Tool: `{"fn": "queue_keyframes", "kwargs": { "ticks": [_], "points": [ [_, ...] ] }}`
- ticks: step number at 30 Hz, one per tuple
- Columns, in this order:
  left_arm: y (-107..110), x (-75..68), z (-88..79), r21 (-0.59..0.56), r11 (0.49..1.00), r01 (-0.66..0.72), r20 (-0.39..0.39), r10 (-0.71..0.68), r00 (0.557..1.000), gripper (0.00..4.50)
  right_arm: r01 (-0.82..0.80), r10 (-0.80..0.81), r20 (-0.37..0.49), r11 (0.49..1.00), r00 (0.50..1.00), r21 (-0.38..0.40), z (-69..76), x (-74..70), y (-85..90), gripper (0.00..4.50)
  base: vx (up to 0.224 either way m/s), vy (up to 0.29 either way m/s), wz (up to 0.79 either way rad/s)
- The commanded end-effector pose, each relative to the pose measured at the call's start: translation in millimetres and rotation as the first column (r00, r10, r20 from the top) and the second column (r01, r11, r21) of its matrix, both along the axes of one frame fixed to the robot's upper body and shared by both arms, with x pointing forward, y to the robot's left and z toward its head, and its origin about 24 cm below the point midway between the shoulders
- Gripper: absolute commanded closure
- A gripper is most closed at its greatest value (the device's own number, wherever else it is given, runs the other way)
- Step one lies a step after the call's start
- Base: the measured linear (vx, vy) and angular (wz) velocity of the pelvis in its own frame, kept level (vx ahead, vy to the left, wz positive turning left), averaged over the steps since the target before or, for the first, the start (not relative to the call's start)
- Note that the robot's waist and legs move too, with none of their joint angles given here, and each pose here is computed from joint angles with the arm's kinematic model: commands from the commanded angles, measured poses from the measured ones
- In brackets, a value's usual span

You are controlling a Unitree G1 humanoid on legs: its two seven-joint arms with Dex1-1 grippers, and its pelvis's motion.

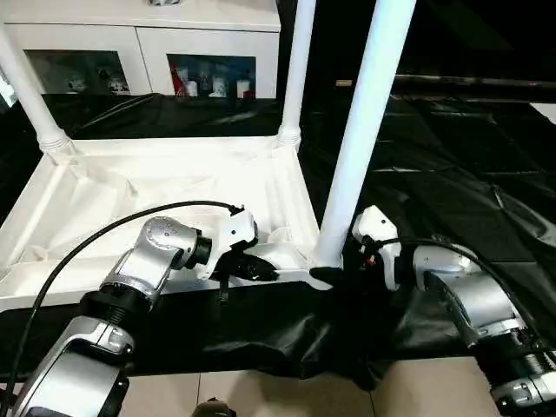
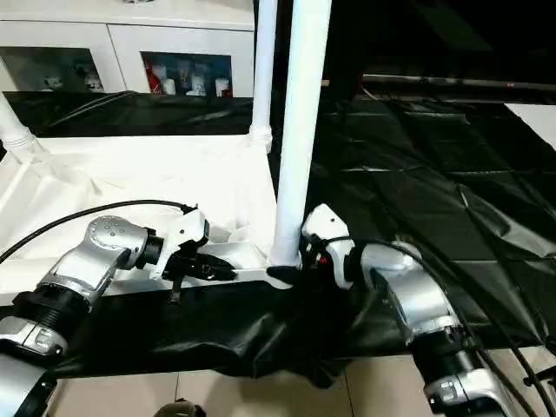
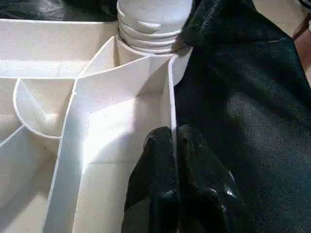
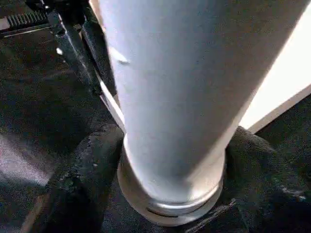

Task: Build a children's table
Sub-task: Rotate leg to tighten

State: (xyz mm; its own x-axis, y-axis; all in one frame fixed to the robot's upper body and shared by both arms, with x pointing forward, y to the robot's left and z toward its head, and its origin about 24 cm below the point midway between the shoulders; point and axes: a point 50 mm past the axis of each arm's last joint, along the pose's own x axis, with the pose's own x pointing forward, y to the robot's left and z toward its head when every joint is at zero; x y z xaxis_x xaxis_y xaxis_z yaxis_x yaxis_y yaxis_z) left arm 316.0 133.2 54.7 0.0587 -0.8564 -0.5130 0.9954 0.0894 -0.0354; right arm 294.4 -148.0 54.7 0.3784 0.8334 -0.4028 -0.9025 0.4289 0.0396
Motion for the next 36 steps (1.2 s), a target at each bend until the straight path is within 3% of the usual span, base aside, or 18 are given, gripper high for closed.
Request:
{"fn": "queue_keyframes", "kwargs": {
  "ticks": [1, 3, 10, 12, 13, 16, 18, 19, 22, 24, 26, 28, 33, 34, 36],
  "points": [
    [-13, 3.5, 12.6, -0.040, 0.998, 0.051, 0.038, -0.049, 0.998, 4.50, -0.032, 0.032, -0.011, 0.999, 0.999, -0.001, 0.5, -3.4, 1.9, 1.40, 0.000, 0.000, 0.00],
    [-14, 4.1, 13.7, -0.043, 0.998, 0.051, 0.042, -0.050, 0.998, 4.50, -0.028, 0.028, -0.018, 1.000, 0.999, 0.006, -0.9, -4.1, 1.1, 1.68, 0.000, 0.000, 0.00],
    [-15, 3.0, 12.2, -0.042, 0.998, 0.055, 0.040, -0.054, 0.998, 4.50, 0.024, -0.021, -0.051, 0.997, 0.999, 0.069, -3.3, -4.9, 2.3, 1.78, 0.000, 0.000, 0.00],
    [-17, 4.8, 9.9, -0.030, 0.999, 0.029, 0.048, -0.027, 0.998, 4.50, 0.116, -0.112, -0.051, 0.990, 0.992, 0.084, -7.3, 0.8, 3.1, 1.78, 0.000, 0.000, 0.00],
    [-21, 10.0, 6.5, -0.007, 0.999, -0.038, 0.080, 0.039, 0.996, 4.50, 0.254, -0.251, -0.054, 0.965, 0.966, 0.062, -15.4, 9.2, 3.0, 1.78, 0.000, 0.000, 0.00],
    [-25, 13.6, 5.0, -0.004, 0.996, -0.084, 0.095, 0.084, 0.992, 4.50, 0.328, -0.325, -0.071, 0.944, 0.943, 0.037, -21.7, 12.8, 3.4, 1.78, 0.000, 0.000, 0.00],
    [-45, 22.5, 0.0, 0.008, 0.978, -0.207, 0.131, 0.204, 0.970, 4.50, 0.566, -0.562, -0.118, 0.824, 0.819, 0.006, -36.7, 25.3, 11.1, 1.78, 0.000, 0.000, 0.00],
    [-45, 22.5, 0.0, 0.008, 0.978, -0.207, 0.131, 0.204, 0.970, 4.50, 0.566, -0.562, -0.118, 0.824, 0.819, 0.006, -36.7, 25.3, 11.1, 1.78, 0.000, 0.000, 0.00],
    [-66, 24.9, -3.2, 0.014, 0.962, -0.273, 0.138, 0.269, 0.953, 4.50, 0.711, -0.702, -0.150, 0.703, 0.696, 0.006, -43.0, 34.3, 26.1, 1.78, 0.000, 0.000, 0.00],
    [-77, 25.5, -3.4, 0.003, 0.954, -0.301, 0.135, 0.298, 0.945, 4.50, 0.739, -0.729, -0.151, 0.673, 0.668, 0.019, -42.2, 38.2, 37.3, 1.78, 0.000, 0.000, 0.00],
    [-92, 25.0, -2.3, -0.023, 0.947, -0.319, 0.118, 0.319, 0.940, 4.50, 0.744, -0.736, -0.123, 0.667, 0.666, 0.033, -38.0, 43.4, 55.3, 1.78, 0.000, 0.000, 0.00],
    [-96, 24.4, -0.8, -0.031, 0.950, -0.312, 0.124, 0.313, 0.941, 4.50, 0.713, -0.708, -0.092, 0.700, 0.700, 0.042, -35.0, 44.0, 63.2, 1.78, 0.000, 0.000, 0.00],
    [-89, 26.3, 0.9, -0.029, 0.952, -0.305, 0.149, 0.306, 0.940, 4.50, 0.665, -0.661, -0.074, 0.743, 0.746, 0.074, -31.5, 44.1, 65.1, 1.78, 0.000, 0.000, 0.00],
    [-87, 26.6, 0.9, -0.028, 0.952, -0.306, 0.153, 0.307, 0.939, 4.50, 0.660, -0.655, -0.080, 0.746, 0.751, 0.084, -31.1, 44.2, 64.6, 1.22, 0.000, 0.000, 0.00],
    [-81, 26.5, 0.8, -0.030, 0.955, -0.295, 0.154, 0.296, 0.943, 4.50, 0.648, -0.643, -0.081, 0.755, 0.762, 0.102, -29.3, 44.8, 59.8, 1.08, 0.000, 0.000, 0.00]
  ]
}}
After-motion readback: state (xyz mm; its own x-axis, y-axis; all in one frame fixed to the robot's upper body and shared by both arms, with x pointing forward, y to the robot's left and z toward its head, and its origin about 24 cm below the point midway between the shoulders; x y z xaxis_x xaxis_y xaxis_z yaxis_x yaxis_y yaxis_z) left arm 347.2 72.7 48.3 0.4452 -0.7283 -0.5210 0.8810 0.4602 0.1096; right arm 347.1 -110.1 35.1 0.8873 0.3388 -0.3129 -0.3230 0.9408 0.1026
